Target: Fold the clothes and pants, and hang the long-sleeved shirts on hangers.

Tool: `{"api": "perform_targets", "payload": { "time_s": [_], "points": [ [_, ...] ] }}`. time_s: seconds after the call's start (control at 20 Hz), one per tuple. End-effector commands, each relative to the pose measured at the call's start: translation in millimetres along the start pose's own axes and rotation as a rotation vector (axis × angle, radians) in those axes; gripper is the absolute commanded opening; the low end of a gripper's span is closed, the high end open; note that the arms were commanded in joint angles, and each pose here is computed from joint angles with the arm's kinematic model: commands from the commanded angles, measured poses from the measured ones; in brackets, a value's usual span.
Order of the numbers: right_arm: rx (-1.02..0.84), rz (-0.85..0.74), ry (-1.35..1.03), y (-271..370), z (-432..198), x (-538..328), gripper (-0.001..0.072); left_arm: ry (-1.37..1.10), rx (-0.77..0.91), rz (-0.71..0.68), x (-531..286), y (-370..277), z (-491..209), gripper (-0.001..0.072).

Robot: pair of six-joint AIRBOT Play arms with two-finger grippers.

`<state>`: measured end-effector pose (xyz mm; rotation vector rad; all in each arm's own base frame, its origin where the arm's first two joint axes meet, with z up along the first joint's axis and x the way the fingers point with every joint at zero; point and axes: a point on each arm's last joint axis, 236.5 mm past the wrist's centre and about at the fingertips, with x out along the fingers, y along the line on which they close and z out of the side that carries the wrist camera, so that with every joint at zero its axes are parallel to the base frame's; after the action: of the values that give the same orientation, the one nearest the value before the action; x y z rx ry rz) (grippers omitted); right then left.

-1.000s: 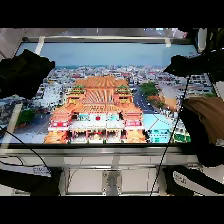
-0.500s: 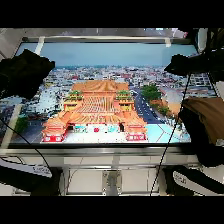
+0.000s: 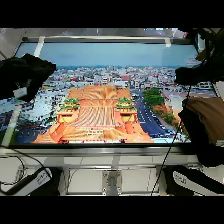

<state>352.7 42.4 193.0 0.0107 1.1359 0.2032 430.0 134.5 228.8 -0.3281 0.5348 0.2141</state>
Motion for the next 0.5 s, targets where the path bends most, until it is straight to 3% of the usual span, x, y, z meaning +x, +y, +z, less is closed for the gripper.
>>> {"api": "perform_targets", "payload": {
  "time_s": [0.0, 0.2, 0.45],
  "points": [
    [-0.082, -0.131, 0.120, -32, -27, -4, 0.0020, 0.114, 0.173, -0.221, -81, -104, -45, 0.0008],
    [-0.178, -0.138, 0.059, -34, -11, -2, 0.0019, 0.290, 0.304, -0.560, -116, -228, -124, 0.0008],
    [-0.207, -0.170, -0.098, -37, 27, -4, 0.0020, 0.533, 0.370, -0.776, -116, -341, -278, 0.0008]
  ]
}}
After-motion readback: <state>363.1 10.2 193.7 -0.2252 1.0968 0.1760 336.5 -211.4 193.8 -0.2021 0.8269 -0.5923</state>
